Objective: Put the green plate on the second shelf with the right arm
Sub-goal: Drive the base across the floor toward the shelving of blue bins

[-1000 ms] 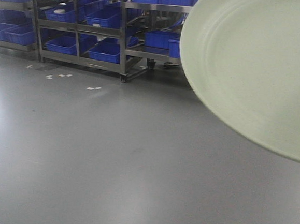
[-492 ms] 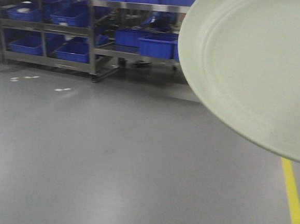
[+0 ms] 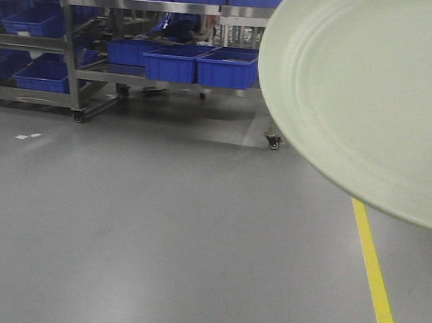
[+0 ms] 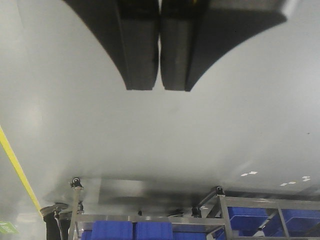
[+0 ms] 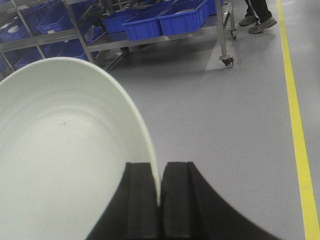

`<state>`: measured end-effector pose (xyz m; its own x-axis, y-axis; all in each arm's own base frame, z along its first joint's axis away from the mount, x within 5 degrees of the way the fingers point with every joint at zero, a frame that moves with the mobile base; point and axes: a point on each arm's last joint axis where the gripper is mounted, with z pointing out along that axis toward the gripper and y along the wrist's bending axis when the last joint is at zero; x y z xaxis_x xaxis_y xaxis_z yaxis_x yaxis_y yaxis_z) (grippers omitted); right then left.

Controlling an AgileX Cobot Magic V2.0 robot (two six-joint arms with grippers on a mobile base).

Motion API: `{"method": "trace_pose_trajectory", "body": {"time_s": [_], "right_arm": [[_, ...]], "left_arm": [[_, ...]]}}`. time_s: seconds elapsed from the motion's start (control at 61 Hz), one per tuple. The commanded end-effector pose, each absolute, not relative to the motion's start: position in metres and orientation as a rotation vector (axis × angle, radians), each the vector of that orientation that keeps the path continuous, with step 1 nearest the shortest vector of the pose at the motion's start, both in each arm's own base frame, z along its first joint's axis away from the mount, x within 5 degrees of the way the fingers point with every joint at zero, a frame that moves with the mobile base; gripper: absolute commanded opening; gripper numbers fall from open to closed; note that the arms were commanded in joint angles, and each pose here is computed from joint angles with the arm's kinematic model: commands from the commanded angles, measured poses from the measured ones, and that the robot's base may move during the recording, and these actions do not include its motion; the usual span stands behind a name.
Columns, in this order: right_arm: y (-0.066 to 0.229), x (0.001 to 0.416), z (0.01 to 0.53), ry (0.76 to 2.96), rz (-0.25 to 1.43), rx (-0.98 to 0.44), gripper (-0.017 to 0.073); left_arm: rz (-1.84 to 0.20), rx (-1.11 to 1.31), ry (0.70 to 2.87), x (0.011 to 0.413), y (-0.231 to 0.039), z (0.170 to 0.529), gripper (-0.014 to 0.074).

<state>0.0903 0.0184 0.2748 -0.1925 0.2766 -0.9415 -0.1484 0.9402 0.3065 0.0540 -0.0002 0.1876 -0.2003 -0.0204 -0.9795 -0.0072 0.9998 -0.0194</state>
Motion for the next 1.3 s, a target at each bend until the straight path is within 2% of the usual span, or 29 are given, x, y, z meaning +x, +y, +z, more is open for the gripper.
{"method": "trace_pose_trajectory", "body": {"time_s": [0.0,1.279], "right_arm": [[0.0157,0.0913,0.2962,1.582,0.385,0.119,0.0048],[0.0157,0.0913,0.2962,1.582,0.385,0.119,0.0048]], "left_arm": [[-0.013,-0.02,1.711,0.055,-0.0002,0.1825,0.0124],[-0.013,-0.02,1.711,0.055,-0.0002,0.1825,0.0124]]}}
